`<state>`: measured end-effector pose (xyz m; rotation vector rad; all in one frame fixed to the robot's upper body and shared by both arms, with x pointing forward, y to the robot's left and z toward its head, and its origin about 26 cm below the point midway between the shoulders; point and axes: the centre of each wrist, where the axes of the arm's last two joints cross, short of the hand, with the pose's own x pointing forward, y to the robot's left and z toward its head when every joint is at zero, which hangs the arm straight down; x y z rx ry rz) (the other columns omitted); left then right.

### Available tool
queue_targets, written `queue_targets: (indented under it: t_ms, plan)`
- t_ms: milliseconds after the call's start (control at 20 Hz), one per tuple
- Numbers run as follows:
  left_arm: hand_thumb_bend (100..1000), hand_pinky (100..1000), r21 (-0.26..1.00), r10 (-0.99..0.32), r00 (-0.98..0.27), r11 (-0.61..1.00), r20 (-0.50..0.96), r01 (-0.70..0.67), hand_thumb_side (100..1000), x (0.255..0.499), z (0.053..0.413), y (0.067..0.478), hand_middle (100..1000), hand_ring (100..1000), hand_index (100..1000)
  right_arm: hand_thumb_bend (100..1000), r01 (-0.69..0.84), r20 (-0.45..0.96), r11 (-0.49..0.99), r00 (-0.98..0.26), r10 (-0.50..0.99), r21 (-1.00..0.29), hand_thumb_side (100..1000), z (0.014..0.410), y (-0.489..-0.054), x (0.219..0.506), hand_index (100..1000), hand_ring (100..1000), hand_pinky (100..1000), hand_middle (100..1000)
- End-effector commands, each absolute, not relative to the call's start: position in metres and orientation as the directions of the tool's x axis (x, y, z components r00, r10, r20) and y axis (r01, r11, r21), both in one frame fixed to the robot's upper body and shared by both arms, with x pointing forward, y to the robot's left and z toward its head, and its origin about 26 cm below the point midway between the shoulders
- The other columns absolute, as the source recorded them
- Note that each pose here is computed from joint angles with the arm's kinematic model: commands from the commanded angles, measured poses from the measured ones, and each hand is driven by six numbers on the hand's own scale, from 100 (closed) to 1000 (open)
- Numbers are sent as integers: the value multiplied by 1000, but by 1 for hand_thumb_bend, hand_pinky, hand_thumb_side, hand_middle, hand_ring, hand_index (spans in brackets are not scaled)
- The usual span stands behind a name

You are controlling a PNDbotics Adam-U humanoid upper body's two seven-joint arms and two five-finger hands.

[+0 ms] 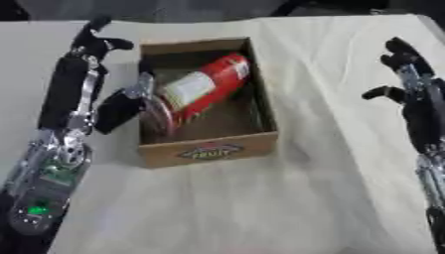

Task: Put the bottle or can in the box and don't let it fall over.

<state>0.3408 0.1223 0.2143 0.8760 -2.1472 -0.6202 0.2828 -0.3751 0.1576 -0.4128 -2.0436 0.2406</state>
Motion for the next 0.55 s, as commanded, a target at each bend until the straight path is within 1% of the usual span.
queue_targets:
  t_ms: [50,150,300,450,550]
  plan:
    - [100,544,562,-740,-496,670,455,-484,747,327,237,165,978,799,745,100,213,777,907,-469,420,-362,934,170,-380,280,973,1000,569,1000]
    - [100,536,549,-744,-451,668,492,-503,748,320,236,193,986,794,746,100,218,777,907,-467,421,-361,933,170,-380,280,973,1000,569,1000]
    - [100,535,545,-758,-347,643,552,-538,747,311,227,234,998,793,754,100,226,776,905,-466,425,-360,923,169,-382,279,972,1000,570,1000]
    - [100,535,547,-764,-244,611,598,-572,742,305,212,265,1000,807,775,100,228,775,906,-470,424,-357,904,169,-382,279,971,1000,572,1000]
    - [100,548,546,-761,-198,597,618,-589,741,303,202,281,1000,827,791,100,229,774,906,-472,423,-355,887,169,-382,280,972,1000,572,1000]
